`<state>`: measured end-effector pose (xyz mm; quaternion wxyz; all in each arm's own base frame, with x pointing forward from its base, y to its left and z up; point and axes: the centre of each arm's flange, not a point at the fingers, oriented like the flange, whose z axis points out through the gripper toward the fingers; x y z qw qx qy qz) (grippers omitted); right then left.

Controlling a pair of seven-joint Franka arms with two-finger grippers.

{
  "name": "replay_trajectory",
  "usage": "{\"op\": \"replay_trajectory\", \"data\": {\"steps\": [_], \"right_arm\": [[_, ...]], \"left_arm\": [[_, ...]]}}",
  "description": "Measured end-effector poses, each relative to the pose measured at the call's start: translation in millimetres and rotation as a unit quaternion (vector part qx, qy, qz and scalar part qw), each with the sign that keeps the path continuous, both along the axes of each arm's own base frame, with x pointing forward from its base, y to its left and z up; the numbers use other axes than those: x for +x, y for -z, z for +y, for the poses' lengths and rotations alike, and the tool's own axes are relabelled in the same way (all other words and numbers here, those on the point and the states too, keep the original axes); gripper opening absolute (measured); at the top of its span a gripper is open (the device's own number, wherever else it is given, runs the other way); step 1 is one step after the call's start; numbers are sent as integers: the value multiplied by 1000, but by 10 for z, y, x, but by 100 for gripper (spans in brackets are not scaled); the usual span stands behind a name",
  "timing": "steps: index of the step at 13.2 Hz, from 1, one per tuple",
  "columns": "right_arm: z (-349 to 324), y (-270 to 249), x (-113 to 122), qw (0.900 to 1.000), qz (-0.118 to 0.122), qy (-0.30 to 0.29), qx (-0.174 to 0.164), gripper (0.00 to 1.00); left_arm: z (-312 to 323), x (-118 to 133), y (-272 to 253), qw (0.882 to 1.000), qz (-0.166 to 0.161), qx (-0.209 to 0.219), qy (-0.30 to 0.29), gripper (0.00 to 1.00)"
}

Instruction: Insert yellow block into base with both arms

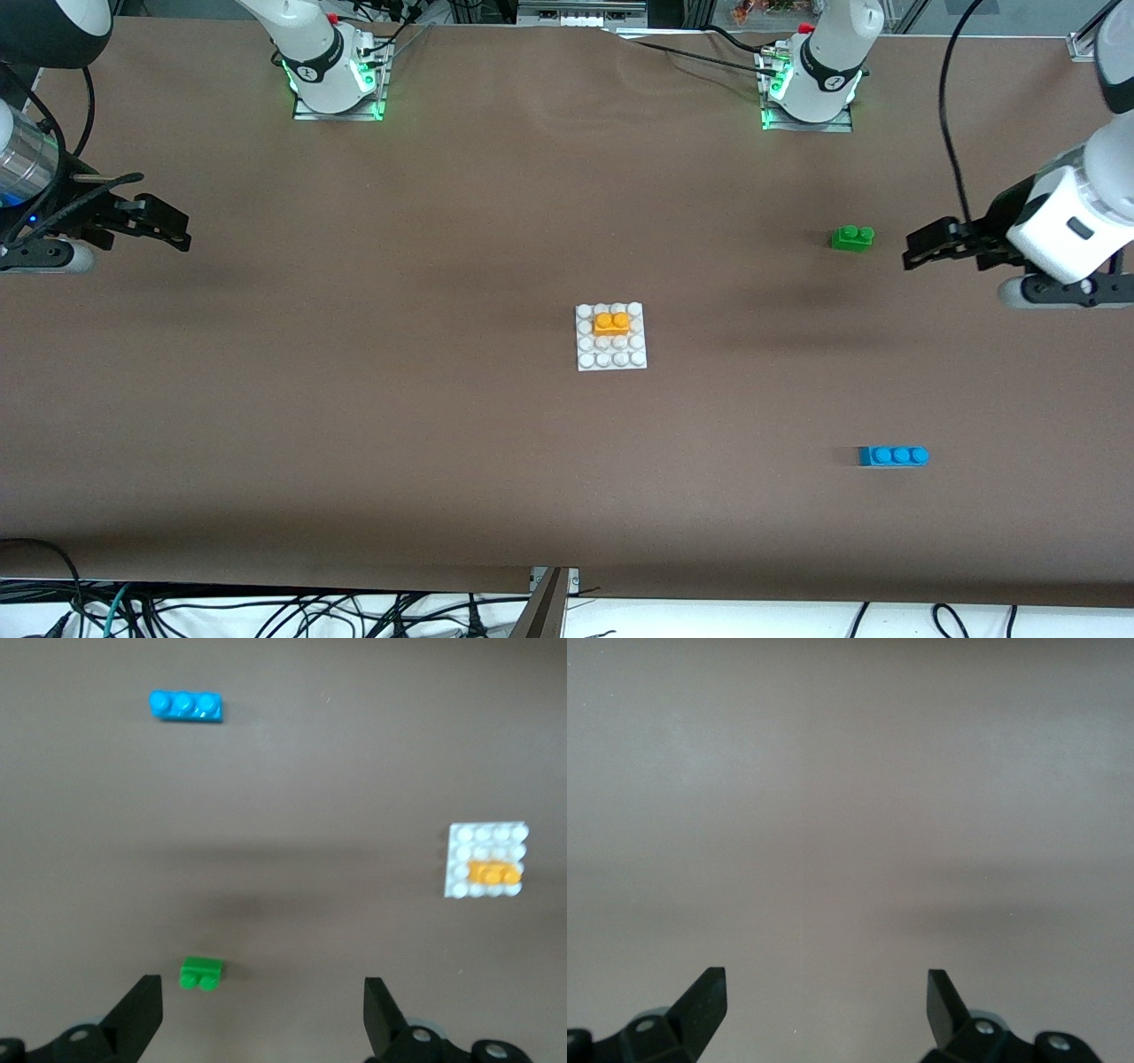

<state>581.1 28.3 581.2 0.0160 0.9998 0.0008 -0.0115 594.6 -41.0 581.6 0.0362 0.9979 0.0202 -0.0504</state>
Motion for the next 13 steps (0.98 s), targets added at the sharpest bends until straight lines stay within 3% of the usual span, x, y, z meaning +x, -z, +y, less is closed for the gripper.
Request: {"op": "replay_trajectory", "data": {"steps": [5, 13], "right_arm": [[-31, 61, 32, 1000, 4, 3, 0, 100], [-19, 63, 33, 1000, 4, 2, 0, 100]], "left_arm": [[43, -445, 163, 999, -25, 17, 15, 100], [24, -438, 173, 999, -23, 23, 18, 100]]}}
